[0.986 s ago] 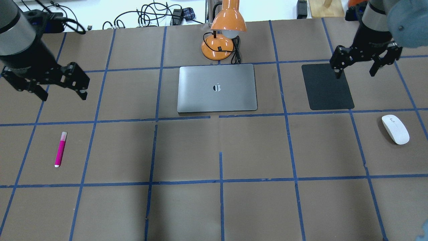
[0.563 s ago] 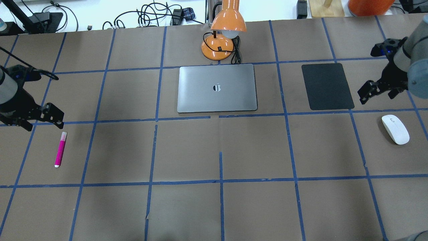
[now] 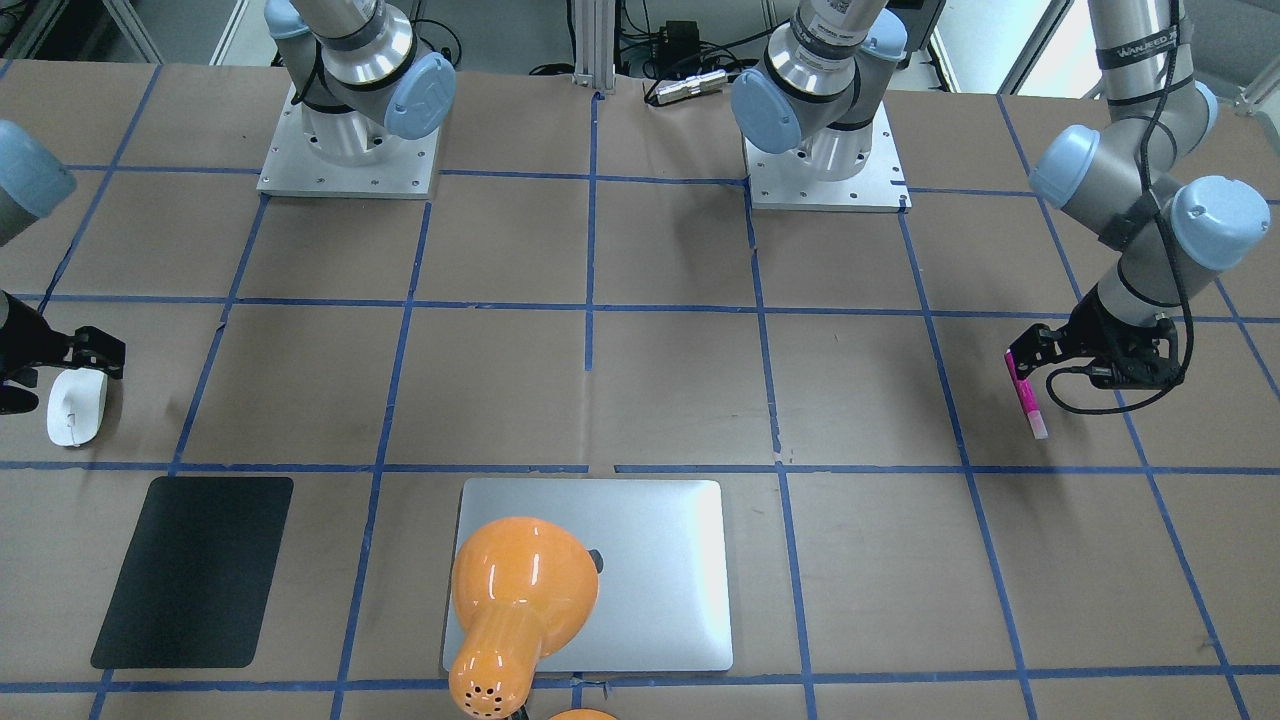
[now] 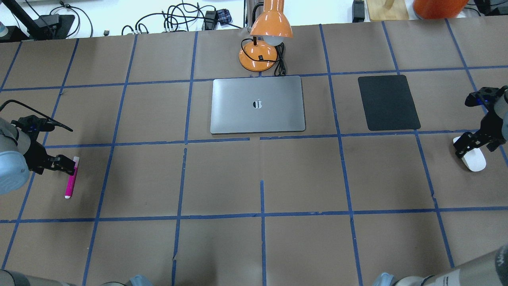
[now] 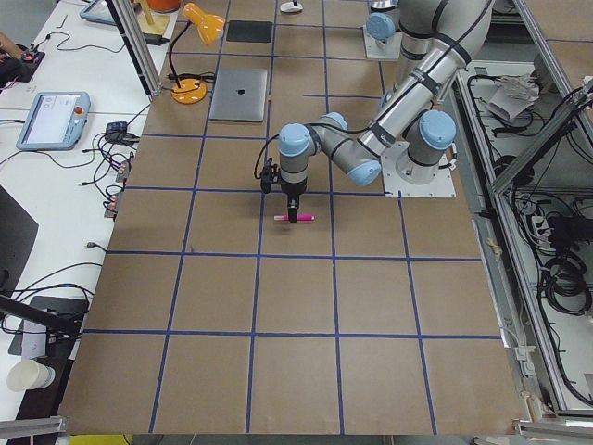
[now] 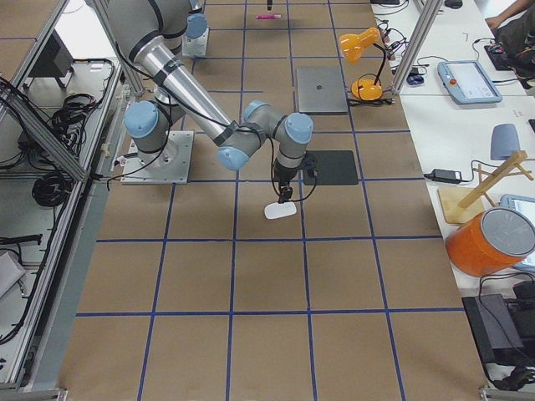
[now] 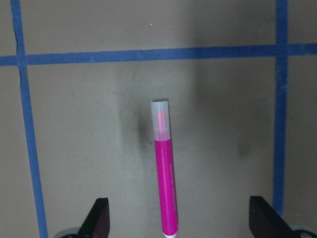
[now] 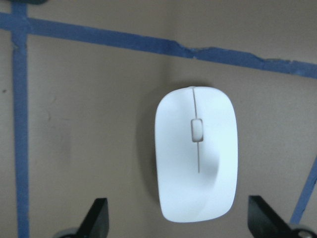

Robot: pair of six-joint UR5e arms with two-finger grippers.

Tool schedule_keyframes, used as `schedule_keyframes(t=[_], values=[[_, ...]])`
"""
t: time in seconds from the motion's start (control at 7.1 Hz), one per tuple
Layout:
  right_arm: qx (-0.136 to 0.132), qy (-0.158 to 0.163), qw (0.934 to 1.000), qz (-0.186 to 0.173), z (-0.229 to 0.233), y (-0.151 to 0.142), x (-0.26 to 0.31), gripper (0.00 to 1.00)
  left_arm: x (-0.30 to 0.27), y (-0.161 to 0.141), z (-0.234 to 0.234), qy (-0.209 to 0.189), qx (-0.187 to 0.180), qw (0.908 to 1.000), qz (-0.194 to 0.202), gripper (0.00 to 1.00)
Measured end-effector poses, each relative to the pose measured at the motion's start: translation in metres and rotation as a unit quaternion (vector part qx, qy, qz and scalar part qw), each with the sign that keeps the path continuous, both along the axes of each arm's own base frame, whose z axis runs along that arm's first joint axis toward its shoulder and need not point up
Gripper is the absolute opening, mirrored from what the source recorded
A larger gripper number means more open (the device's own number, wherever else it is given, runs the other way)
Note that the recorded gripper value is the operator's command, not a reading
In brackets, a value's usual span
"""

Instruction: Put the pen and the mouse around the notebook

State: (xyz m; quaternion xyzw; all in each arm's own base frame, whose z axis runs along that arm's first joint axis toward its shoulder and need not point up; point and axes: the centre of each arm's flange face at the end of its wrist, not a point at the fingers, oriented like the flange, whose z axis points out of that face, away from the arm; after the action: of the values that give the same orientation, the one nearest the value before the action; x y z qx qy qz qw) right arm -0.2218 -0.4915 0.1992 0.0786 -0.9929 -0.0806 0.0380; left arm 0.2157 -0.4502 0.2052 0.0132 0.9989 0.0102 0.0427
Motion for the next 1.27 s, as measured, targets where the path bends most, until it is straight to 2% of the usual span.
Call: schedule_keyframes(t=[0.42,0.56,0.7,0.85,1.13,1.27], values=[[0.002,0.002,1.0,0.008,-0.026,-0.004,-0.01,1.0,0.01,-0.003,-0.018,0.013,0.001,0.9995,0.03,1.0],[0.002,0.001,0.9999,0.01,-0.027,-0.004,-0.01,0.87,0.008,-0.004,-0.021,0.024,-0.005,0.9991,0.034,0.99],[0.001,-0.001,0.9999,0.011,-0.027,-0.004,-0.01,0.45,0.006,-0.005,-0.024,0.035,-0.01,0.9987,0.037,0.93],[0.001,-0.001,1.0,0.009,-0.027,-0.004,-0.01,0.33,0.005,-0.006,-0.028,0.043,-0.01,0.9983,0.038,0.75],[0.002,0.002,1.0,0.002,-0.024,-0.004,-0.009,0.04,0.004,-0.006,-0.033,0.048,-0.008,0.9981,0.038,0.17],[-0.005,0.008,0.9999,-0.01,-0.017,-0.008,-0.008,0.03,0.004,-0.006,-0.033,0.048,-0.008,0.9981,0.038,0.0]])
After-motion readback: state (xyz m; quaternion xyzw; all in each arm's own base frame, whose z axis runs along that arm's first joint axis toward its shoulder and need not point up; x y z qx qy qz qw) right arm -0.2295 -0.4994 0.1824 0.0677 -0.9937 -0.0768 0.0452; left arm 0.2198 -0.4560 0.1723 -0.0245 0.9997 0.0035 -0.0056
